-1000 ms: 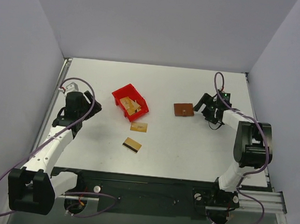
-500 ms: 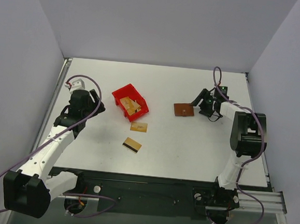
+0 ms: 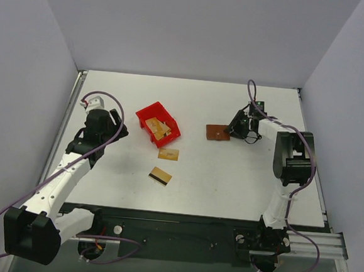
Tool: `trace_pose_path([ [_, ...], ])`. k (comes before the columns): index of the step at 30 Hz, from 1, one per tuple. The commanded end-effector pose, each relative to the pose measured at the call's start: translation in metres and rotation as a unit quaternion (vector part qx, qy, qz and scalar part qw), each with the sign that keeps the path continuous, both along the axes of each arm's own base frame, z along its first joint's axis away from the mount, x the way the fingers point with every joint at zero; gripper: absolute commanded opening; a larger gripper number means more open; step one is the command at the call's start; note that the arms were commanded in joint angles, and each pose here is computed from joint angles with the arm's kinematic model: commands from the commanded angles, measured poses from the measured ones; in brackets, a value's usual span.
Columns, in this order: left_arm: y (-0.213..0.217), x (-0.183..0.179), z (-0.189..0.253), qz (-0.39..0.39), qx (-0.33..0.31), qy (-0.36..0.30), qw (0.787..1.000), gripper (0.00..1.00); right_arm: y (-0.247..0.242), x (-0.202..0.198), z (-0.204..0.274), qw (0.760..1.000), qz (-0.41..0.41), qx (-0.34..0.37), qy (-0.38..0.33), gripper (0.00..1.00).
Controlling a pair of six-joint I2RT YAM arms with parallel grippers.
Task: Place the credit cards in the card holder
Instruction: Move the card holder to the corner of the board.
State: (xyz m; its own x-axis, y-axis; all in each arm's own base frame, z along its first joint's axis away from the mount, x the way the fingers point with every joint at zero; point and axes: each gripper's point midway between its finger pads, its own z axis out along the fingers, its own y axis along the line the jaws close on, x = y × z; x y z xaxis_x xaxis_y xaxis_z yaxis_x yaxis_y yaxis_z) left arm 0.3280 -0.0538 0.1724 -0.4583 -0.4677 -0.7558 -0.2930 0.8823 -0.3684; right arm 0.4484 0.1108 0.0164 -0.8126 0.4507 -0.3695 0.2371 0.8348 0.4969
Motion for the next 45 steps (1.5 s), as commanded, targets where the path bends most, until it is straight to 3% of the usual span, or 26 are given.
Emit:
trace_pose_path([
  [1, -0.001, 0.005, 0.017, -0.005, 0.002, -0.023, 1.000, 0.75, 0.005, -0.016, -0.015, 0.999, 0.007, -0.003, 0.048, 0.29],
  [11, -0.005, 0.005, 0.016, -0.012, -0.004, -0.021, 1.000, 0.75, 0.017, -0.028, -0.017, 0.999, 0.023, 0.012, 0.046, 0.00],
  [20, -0.015, 0.006, 0.027, -0.038, -0.003, -0.034, 0.999, 0.73, 0.038, -0.051, 0.016, 0.998, 0.061, 0.023, -0.010, 0.00],
  [38, -0.067, -0.009, 0.051, -0.162, 0.011, -0.058, 0.985, 0.69, 0.057, -0.200, 0.008, 0.989, 0.150, -0.013, 0.014, 0.00],
  [40, -0.072, -0.013, 0.049, -0.178, 0.013, -0.055, 0.982, 0.74, 0.058, -0.212, 0.010, 0.986, 0.165, -0.025, 0.007, 0.00],
  [41, -0.076, -0.015, 0.050, -0.192, 0.012, -0.058, 0.980, 0.84, 0.056, -0.222, 0.009, 0.985, 0.171, -0.032, 0.016, 0.00],
  [43, -0.080, -0.018, 0.052, -0.206, 0.019, -0.059, 0.977, 0.94, 0.058, -0.233, 0.011, 0.982, 0.184, -0.031, 0.019, 0.00],
  [45, -0.082, -0.018, 0.055, -0.217, 0.032, -0.059, 0.974, 0.97, 0.060, -0.243, 0.012, 0.980, 0.194, -0.027, 0.021, 0.00],
])
